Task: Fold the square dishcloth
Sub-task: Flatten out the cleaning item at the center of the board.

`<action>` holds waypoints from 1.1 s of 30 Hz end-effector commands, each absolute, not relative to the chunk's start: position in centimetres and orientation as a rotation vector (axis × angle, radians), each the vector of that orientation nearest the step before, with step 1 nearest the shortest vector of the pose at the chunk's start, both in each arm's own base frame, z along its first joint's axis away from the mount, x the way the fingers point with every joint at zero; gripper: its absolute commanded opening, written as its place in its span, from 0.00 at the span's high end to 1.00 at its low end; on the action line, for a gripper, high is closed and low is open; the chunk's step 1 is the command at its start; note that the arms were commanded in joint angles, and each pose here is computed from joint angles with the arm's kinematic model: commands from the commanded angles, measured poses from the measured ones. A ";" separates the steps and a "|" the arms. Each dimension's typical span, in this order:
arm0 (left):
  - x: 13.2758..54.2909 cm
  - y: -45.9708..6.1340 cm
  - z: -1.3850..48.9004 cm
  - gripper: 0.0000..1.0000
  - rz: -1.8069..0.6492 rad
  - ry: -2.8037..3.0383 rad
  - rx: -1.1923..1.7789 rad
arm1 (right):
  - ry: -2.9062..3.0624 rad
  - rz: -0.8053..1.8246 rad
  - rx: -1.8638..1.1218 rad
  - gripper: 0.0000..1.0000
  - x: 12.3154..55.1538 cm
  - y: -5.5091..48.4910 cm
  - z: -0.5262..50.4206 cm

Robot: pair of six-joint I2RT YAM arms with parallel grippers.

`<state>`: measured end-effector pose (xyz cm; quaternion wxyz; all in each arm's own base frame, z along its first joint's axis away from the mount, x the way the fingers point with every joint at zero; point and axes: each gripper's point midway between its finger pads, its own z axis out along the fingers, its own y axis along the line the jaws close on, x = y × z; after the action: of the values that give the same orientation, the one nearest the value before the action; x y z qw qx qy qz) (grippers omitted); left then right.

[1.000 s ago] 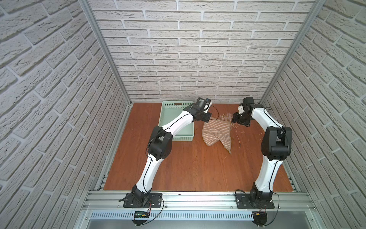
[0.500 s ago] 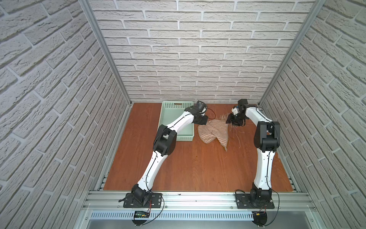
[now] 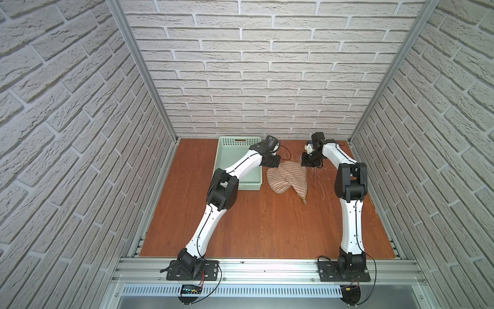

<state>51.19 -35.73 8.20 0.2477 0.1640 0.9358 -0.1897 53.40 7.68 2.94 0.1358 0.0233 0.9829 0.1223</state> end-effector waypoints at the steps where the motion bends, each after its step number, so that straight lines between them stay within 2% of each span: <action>1: 52.2 -35.3 11.9 1.00 -0.512 2.478 0.411 | 2.851 0.304 0.048 0.97 52.7 7.3 4.4; 6: 51.3 -34.7 16.9 1.00 -0.454 2.393 0.433 | 2.739 0.167 0.003 0.97 51.8 6.3 11.3; 14: 47.7 -34.1 26.0 1.00 -0.405 2.225 0.446 | 2.524 0.110 0.014 0.97 46.5 5.2 23.2; 25: 39.6 -34.8 30.5 1.00 -0.388 2.145 0.515 | 2.458 0.190 0.063 0.96 35.5 5.5 28.2; 33: 34.0 -34.7 29.4 1.00 -0.488 2.223 0.513 | 2.462 0.315 0.104 0.97 26.2 5.7 28.2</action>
<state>35.44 -35.20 28.60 0.3945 0.2215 0.8751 -0.1717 28.68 5.29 28.51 0.3377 0.0297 0.9356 0.0989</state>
